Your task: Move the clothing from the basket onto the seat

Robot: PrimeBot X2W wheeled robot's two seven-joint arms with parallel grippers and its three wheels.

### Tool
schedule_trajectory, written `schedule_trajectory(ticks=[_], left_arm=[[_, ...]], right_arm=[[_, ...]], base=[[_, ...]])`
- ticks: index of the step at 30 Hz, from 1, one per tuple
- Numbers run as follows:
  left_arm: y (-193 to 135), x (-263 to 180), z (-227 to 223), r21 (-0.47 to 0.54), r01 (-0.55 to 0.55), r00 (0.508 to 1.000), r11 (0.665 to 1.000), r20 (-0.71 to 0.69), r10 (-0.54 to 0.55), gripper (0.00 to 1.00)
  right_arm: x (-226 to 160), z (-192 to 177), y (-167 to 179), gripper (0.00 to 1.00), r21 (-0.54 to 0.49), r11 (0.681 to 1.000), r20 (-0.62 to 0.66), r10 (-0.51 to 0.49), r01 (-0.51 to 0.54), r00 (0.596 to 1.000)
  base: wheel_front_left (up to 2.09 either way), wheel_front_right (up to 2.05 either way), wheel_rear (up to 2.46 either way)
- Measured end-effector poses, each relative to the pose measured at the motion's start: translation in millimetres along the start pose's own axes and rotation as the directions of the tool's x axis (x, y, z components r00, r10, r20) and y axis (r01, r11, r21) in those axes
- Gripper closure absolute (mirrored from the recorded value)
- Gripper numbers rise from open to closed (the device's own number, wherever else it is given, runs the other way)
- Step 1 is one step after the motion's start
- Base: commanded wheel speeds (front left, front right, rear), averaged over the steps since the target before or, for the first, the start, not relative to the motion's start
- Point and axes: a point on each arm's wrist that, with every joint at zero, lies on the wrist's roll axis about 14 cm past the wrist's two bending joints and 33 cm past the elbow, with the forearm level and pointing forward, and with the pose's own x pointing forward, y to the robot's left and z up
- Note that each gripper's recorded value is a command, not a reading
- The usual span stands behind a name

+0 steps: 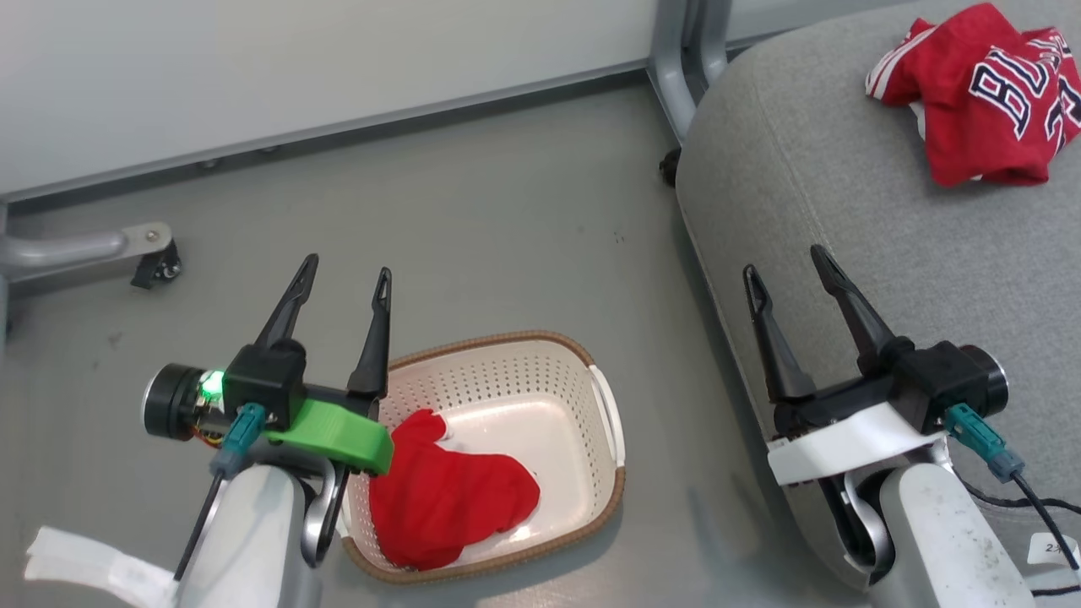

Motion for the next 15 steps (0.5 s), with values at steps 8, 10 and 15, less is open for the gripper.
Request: schedule_trajectory(ticks=[8,10,15], left_arm=[[-33,41,-53,0.010,0.157,0.980,0.988,-0.127,-0.155,0.00],[-42,47,-71,0.007,0.200,0.966,0.980,-0.171,-0.195,0.00],[-56,56,-122,-0.016,0.272,0.920,0.962,-0.289,-0.265,0.00]], right_arm=[[19,-8,-24,0.00,-0.019,0.999,0.008,-0.037,0.037,0.999],[24,-11,-30,0.00,-0.024,0.999,0.011,-0.047,0.047,0.999],[35,-22,-45,0.00,-0.036,0.997,0.004,-0.067,0.067,0.998]], base=[[0.00,0.00,0.00],[0.00,0.00,0.00],[0.00,0.00,0.00]])
